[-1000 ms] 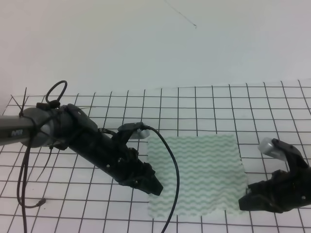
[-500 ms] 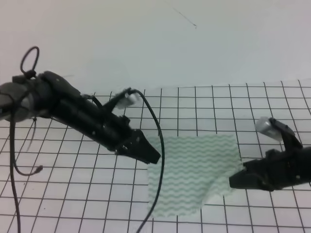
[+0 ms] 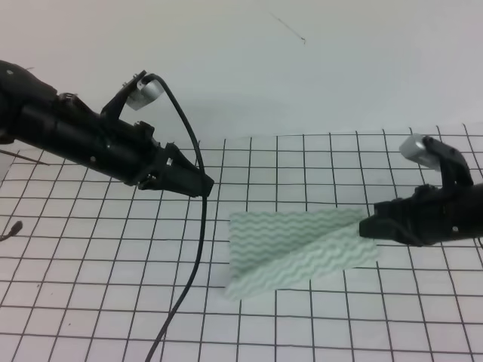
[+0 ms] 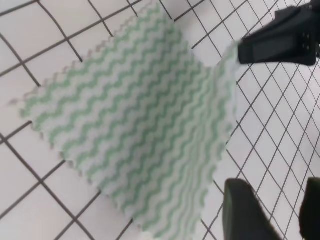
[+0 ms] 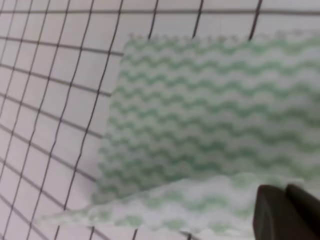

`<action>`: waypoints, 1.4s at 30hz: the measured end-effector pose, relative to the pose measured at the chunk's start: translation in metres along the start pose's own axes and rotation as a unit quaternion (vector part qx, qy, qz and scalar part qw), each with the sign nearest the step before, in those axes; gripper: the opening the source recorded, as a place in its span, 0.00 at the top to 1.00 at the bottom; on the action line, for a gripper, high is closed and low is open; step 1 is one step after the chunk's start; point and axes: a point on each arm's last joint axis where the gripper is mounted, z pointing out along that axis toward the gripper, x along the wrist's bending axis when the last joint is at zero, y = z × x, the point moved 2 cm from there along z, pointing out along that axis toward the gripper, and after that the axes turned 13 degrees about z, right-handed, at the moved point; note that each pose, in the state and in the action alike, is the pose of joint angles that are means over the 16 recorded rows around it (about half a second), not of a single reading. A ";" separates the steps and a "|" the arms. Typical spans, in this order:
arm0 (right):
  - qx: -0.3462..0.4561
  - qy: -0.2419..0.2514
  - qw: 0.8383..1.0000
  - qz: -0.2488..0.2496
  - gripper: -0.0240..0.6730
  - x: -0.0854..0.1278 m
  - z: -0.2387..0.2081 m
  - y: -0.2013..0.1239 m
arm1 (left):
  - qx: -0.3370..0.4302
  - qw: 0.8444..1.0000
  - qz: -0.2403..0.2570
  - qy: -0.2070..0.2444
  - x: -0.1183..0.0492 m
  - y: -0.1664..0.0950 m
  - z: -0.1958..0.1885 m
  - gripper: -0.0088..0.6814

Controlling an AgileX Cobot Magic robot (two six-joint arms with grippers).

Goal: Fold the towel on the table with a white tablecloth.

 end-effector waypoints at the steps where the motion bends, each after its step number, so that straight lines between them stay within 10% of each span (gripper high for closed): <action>1: -0.005 -0.003 1.000 -0.002 0.96 0.000 0.001 0.003 | 0.000 1.000 0.000 0.000 -0.001 0.000 -0.001 0.64; 18: -0.025 -0.029 0.999 0.002 0.95 -0.014 0.029 0.034 | 0.006 1.000 0.003 -0.004 -0.003 -0.001 -0.005 0.64; 34: -0.059 -0.026 0.998 -0.003 0.54 -0.006 0.020 0.045 | 0.011 1.000 0.003 -0.001 -0.002 -0.002 -0.005 0.64; 42: -0.075 -0.009 0.995 -0.073 0.55 0.010 0.006 0.050 | 0.013 1.000 0.003 0.003 -0.001 -0.003 -0.005 0.64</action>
